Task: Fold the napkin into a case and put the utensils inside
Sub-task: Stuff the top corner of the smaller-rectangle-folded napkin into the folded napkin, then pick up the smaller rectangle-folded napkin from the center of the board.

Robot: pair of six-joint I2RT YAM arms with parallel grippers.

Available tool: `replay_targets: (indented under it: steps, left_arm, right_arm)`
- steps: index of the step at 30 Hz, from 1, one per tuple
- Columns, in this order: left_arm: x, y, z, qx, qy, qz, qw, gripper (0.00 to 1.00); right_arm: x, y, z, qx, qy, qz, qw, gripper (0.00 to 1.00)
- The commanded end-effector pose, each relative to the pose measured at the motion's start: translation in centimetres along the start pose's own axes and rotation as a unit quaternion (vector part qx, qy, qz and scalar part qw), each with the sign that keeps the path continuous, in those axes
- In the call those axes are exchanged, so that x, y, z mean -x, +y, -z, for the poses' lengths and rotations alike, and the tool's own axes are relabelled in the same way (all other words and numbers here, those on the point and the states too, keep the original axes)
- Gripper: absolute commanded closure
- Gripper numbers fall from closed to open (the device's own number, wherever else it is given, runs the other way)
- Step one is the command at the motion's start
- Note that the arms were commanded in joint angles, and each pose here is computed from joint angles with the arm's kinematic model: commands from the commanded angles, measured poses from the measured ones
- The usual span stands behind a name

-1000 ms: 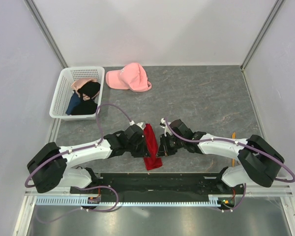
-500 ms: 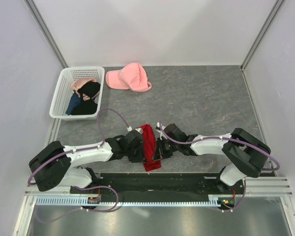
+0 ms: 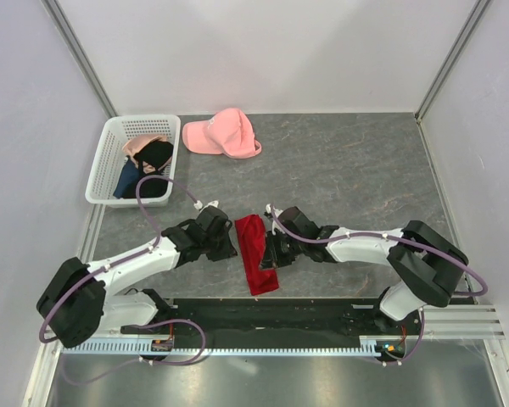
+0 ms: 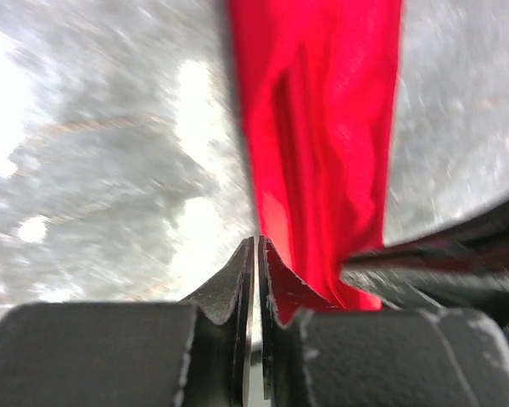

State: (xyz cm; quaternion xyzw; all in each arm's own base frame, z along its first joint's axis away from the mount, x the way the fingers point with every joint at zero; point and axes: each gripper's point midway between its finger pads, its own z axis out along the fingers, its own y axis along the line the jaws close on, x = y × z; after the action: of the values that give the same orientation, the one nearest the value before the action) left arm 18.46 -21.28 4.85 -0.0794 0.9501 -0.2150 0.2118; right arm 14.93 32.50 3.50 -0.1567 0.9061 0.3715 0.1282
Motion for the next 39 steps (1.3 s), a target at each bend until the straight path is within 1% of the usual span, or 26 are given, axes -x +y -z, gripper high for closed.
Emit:
replay_targets:
  steps: [1, 3, 5, 6, 8, 10, 11, 12, 13, 14, 17, 21, 29, 37, 39]
  left_arm:
    - [2.0, 0.1, -0.7, 0.011, -0.018, -0.022, 1.000, 0.90]
    - [1.9, 0.2, -1.2, 0.014, -0.012, -0.023, 1.000, 0.92]
    - [1.5, 0.4, -1.9, 0.020, -0.002, -0.022, 1.000, 0.93]
    - [1.3, 0.4, -1.8, 0.016, -0.005, -0.015, 1.000, 0.94]
    - [1.6, 0.6, -1.1, 0.009, -0.021, -0.004, 1.000, 0.94]
    - [2.0, 1.3, -0.4, 0.022, -0.039, 0.005, 0.999, 0.93]
    - [2.7, 1.4, 0.4, 0.022, -0.059, 0.008, 0.998, 0.93]
    - [2.7, 1.9, 0.8, 0.032, -0.060, 0.011, 0.998, 0.93]
    - [2.8, 2.2, 1.3, 0.033, -0.065, 0.013, 0.997, 0.93]
    - [3.5, 2.2, 2.1, 0.029, -0.084, 0.019, 0.996, 0.93]
    - [4.0, 3.5, 3.3, 0.044, -0.104, 0.036, 0.993, 0.93]
    - [5.1, 3.3, 5.7, 0.025, -0.142, 0.046, 0.988, 0.92]
    - [6.5, 2.4, 8.3, 0.005, -0.172, 0.049, 0.984, 0.92]
    - [7.1, 1.6, 9.5, -0.013, -0.182, 0.045, 0.982, 0.92]
    - [7.1, 1.5, 9.6, -0.015, -0.184, 0.044, 0.982, 0.92]
  right_arm:
    - [3.5, 1.1, 0.4, -0.014, -0.038, 0.039, 0.998, 0.80]
    - [4.3, 1.0, 0.0, -0.029, -0.033, 0.040, 0.998, 0.74]
    - [5.7, 1.0, -0.3, -0.046, -0.041, 0.058, 0.996, 0.71]
    - [7.1, 1.0, -0.7, -0.063, -0.045, 0.076, 0.994, 0.65]
    - [8.2, 0.7, -1.4, -0.085, -0.041, 0.087, 0.992, 0.61]
    - [8.4, 0.1, -1.8, -0.104, -0.033, 0.088, 0.990, 0.58]
    - [8.7, 0.1, -2.2, -0.106, -0.030, 0.087, 0.990, 0.57]
    - [8.7, 0.0, -2.3, -0.109, -0.030, 0.085, 0.990, 0.55]
    - [8.8, 0.0, -2.5, -0.108, -0.030, 0.084, 0.990, 0.55]
    - [8.9, 0.0, -2.8, -0.109, -0.028, 0.082, 0.990, 0.54]
    - [9.1, -0.2, -3.2, -0.117, -0.029, 0.080, 0.989, 0.53]
    - [9.4, -0.2, -3.3, -0.125, -0.033, 0.086, 0.988, 0.51]
    - [9.3, 0.0, -4.0, -0.144, -0.030, 0.091, 0.985, 0.51]
    - [8.4, -0.2, -5.9, -0.176, -0.016, 0.103, 0.979, 0.50]
    - [8.5, -0.1, -6.1, -0.190, -0.023, 0.111, 0.975, 0.50]
